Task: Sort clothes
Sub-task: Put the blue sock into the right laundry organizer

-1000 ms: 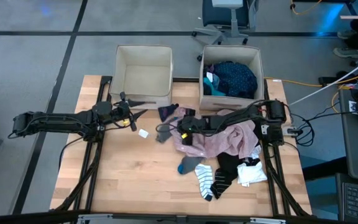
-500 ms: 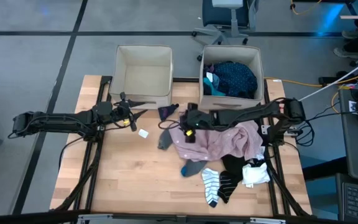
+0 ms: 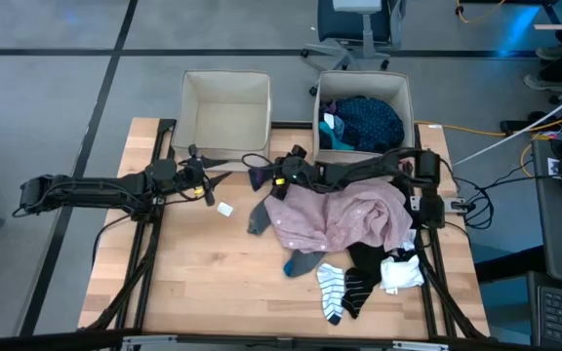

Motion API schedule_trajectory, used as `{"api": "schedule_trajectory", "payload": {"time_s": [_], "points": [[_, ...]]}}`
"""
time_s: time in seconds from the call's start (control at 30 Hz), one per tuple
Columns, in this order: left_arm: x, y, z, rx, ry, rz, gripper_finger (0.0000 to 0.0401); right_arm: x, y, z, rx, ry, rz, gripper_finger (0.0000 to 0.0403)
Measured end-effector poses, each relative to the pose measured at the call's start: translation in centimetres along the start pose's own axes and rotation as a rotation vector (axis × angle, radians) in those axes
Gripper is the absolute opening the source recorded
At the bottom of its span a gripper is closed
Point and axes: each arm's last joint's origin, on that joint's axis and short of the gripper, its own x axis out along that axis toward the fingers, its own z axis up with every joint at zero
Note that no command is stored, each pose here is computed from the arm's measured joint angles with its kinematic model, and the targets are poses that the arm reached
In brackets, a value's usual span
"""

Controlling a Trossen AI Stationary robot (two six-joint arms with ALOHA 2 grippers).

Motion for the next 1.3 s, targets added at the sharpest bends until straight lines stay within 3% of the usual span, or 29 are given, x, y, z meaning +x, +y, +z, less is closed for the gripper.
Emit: {"api": "schedule_trajectory", "payload": {"time_s": [0.3,0.7,0.77,0.93,1.07,1.17,1.3], "points": [[0.0,0.0,-0.1,0.002,0.007,-0.001,0.0162,2.2,0.0,-1.8,-0.005,0.029,0.026,0.023],[0.0,0.0,-0.1,0.001,0.007,-0.001,0.0162,2.0,0.2,-1.7,-0.02,0.033,0.029,0.0022],[0.0,0.0,-0.1,0.001,0.007,-0.001,0.0162,1.2,0.4,-1.2,-0.061,0.035,0.025,0.0011],[0.0,0.0,-0.1,0.001,0.007,-0.001,0.0162,-2.7,0.7,2.1,-0.105,-0.028,-0.013,0.0029],[0.0,0.0,-0.1,0.001,0.008,-0.001,0.0162,-6.9,0.5,5.0,-0.15,-0.095,-0.041,0.0012],[0.0,0.0,-0.1,0.001,0.008,-0.001,0.0162,-10.3,-0.2,6.8,-0.185,-0.137,-0.104,0.0007],[0.0,0.0,-0.1,-0.005,0.01,-0.002,0.0162,-14.5,-2.5,8.6,-0.211,-0.156,-0.276,0.002]]}}
